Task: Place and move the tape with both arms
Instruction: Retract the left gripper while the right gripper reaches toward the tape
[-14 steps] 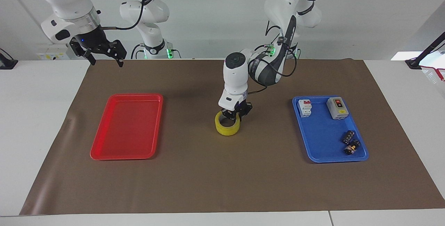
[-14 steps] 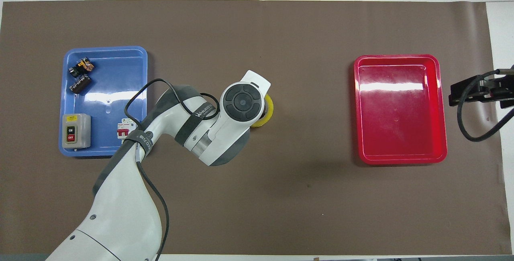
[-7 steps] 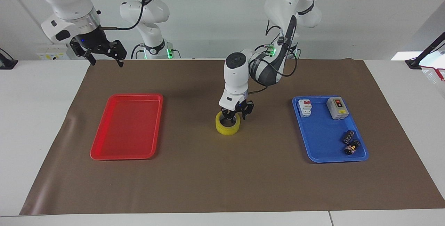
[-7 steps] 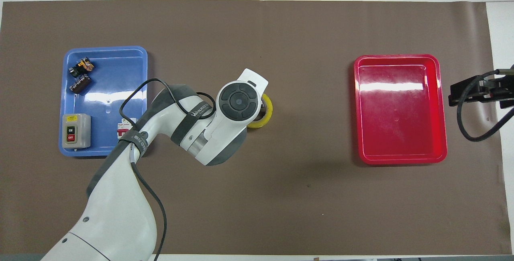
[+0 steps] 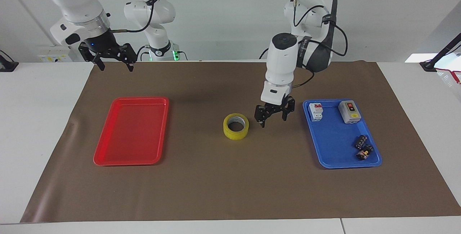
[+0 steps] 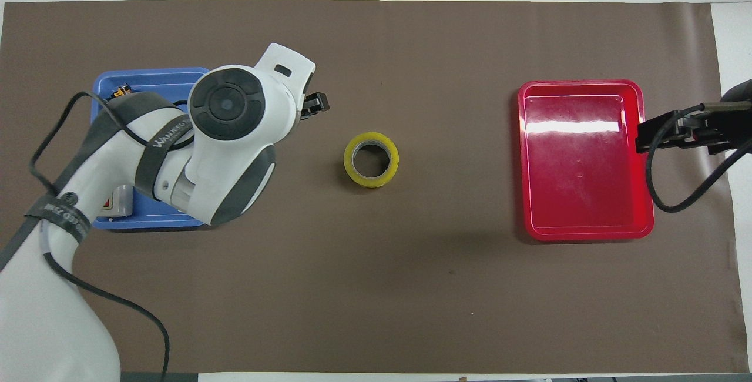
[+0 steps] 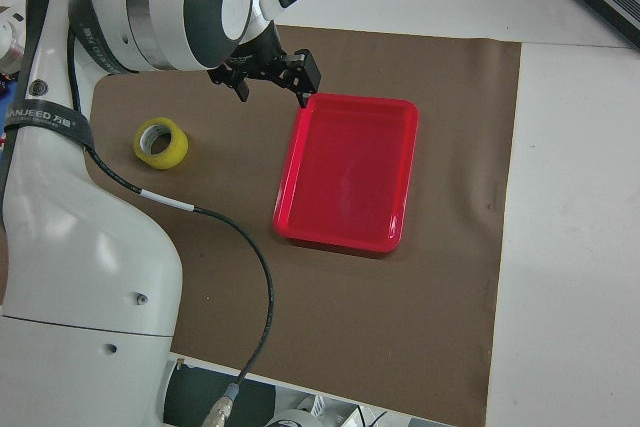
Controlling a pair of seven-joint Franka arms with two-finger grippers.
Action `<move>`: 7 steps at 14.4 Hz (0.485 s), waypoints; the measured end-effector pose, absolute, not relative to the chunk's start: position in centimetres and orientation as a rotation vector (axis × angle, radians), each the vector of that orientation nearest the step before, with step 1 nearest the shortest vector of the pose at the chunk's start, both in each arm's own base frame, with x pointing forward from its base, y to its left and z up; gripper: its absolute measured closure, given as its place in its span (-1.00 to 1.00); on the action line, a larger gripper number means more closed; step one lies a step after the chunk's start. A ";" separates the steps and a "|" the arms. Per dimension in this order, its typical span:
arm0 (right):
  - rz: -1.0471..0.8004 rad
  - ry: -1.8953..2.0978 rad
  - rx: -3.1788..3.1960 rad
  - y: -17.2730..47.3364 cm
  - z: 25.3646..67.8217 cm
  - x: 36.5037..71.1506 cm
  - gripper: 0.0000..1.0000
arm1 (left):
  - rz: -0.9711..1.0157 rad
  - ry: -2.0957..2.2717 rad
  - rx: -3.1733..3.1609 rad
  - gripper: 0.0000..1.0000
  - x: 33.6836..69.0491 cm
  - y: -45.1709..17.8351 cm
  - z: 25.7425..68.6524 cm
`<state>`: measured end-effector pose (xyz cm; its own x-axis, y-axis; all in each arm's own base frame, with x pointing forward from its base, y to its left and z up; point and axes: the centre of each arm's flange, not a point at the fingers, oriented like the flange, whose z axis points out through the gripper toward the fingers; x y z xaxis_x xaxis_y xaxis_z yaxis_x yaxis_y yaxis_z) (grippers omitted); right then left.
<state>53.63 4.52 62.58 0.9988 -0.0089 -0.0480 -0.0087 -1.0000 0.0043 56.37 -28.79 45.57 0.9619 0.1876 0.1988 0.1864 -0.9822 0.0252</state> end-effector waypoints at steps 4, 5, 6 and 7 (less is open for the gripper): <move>-0.039 0.228 3.150 13.6 60.4 54.3 -1.00 | 0.149 0.094 3.101 -1.00 56.8 -19.8 50.2; -0.022 0.261 3.153 16.1 59.2 54.8 -1.00 | 0.127 0.058 3.096 -1.00 56.7 -17.5 51.4; -0.010 0.273 3.157 18.9 57.6 55.3 -1.00 | 0.111 0.029 3.096 -1.00 56.5 -15.7 52.3; -0.004 0.286 3.161 21.8 55.7 55.6 -1.00 | 0.098 0.009 3.099 -1.00 56.3 -14.4 53.0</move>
